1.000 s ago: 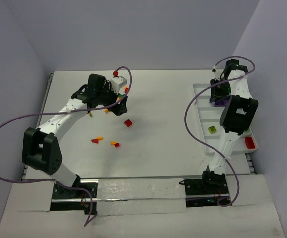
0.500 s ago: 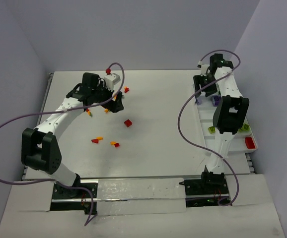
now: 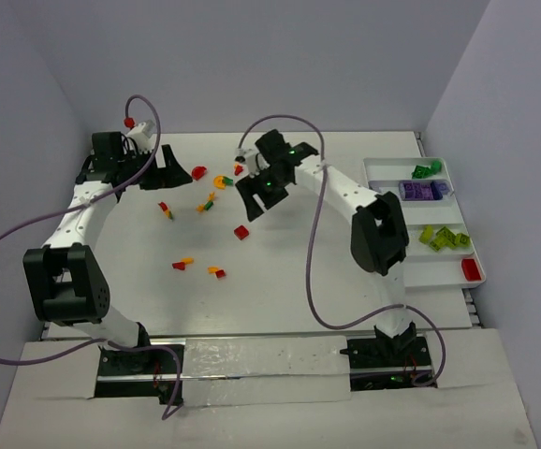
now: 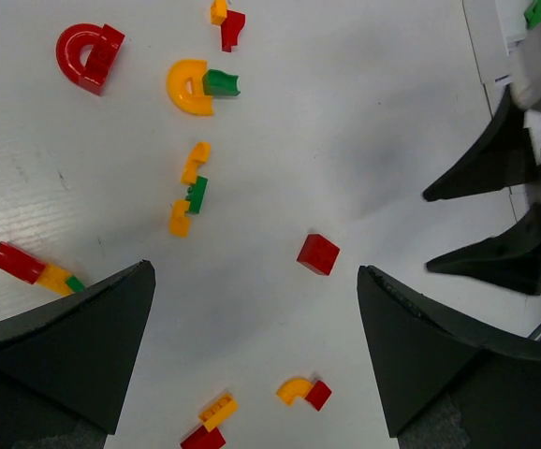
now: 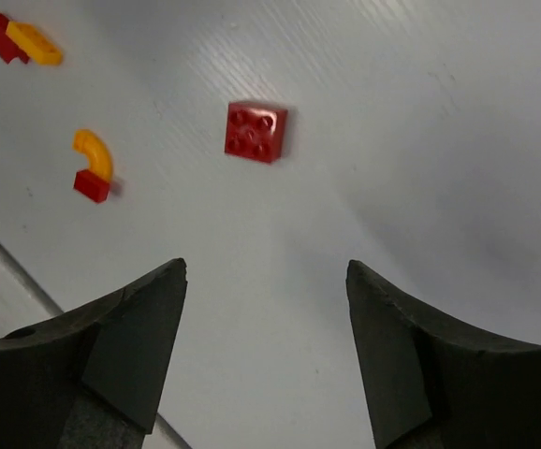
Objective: Sort the legos into containers by color
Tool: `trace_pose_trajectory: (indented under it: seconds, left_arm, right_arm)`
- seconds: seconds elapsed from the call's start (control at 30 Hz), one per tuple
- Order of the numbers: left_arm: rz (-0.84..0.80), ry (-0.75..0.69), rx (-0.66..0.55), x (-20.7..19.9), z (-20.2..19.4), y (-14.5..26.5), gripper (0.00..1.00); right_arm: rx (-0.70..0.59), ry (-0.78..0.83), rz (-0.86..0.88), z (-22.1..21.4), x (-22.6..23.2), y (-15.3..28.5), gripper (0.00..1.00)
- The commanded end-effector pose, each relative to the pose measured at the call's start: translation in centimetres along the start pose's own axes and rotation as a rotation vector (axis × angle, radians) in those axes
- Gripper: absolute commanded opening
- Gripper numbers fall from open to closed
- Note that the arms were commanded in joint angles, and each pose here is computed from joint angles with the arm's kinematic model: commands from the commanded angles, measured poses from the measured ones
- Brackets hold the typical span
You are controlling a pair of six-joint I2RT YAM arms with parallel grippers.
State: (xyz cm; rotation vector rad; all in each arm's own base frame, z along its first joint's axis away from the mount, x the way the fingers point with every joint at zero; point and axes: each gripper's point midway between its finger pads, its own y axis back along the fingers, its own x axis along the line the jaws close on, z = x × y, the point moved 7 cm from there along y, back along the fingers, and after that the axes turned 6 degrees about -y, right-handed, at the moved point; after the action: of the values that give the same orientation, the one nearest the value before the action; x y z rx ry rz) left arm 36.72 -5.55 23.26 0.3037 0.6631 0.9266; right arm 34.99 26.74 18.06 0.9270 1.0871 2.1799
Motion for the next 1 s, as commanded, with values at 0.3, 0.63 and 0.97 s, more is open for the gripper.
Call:
trace_pose_trajectory:
  seconds: [0.3, 0.63, 0.97]
  left_arm:
    - [0.047, 0.043, -0.063, 0.4, 2.0, 1.7, 0.99]
    - [0.043, 0.053, -0.054, 0.7, 1.8, 1.4, 0.99]
    - [0.047, 0.056, -0.036, 0.9, 1.4, 1.2, 0.99]
  right_arm:
    - [0.049, 0.027, -0.189, 2.1, 3.0, -6.8, 0.95]
    - [0.121, 0.039, -0.188, 0.1, 2.8, -9.6, 0.86]
    - [0.161, 0.061, -0.237, -1.3, 2.3, -12.0, 0.74]
